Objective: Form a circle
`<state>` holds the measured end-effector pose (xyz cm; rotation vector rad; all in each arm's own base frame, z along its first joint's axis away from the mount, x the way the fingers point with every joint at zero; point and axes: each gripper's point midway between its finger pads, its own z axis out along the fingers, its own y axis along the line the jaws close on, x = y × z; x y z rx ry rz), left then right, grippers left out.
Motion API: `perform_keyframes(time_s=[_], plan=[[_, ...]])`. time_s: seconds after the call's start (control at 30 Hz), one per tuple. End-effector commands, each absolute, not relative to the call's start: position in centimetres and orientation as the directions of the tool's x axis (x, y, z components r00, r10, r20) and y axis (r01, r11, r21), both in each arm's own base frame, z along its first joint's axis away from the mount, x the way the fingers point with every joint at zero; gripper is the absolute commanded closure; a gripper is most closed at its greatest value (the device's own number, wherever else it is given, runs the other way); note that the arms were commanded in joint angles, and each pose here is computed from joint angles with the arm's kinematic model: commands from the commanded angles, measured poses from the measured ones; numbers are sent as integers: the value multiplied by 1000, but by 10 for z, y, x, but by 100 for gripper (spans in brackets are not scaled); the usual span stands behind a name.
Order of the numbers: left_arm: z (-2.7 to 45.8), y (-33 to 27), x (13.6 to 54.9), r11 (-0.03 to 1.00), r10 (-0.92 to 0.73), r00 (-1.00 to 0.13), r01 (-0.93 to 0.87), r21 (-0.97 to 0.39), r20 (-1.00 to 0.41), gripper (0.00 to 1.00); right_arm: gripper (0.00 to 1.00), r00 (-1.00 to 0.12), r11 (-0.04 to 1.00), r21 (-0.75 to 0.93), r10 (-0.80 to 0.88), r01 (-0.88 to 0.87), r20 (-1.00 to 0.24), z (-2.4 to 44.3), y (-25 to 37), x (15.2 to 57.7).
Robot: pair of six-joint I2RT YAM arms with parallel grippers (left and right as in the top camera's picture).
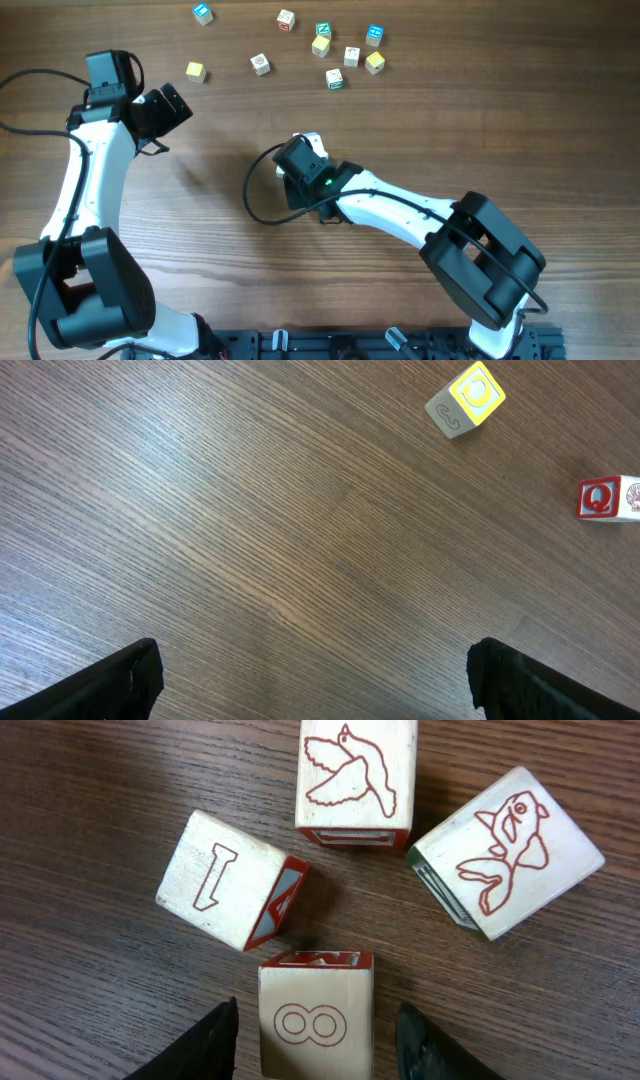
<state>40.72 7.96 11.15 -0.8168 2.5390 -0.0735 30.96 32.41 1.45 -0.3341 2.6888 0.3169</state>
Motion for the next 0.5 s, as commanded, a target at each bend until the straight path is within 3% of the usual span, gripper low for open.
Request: perform_keyframes(time_s=[0.0, 0.27, 0.47], plan=[[117, 80, 409, 814, -574, -699, -545, -201, -427, 0, 49, -887, 949, 151, -193, -277, -419, 6, 322, 308], [117, 80, 409, 814, -574, -699, -545, -201, -427, 0, 50, -887, 949, 151, -193, -277, -419, 6, 322, 308], [117, 80, 409, 814, -574, -699, -545, -201, -427, 0, 46, -853, 933, 149, -223, -326, -472, 20, 329, 316]])
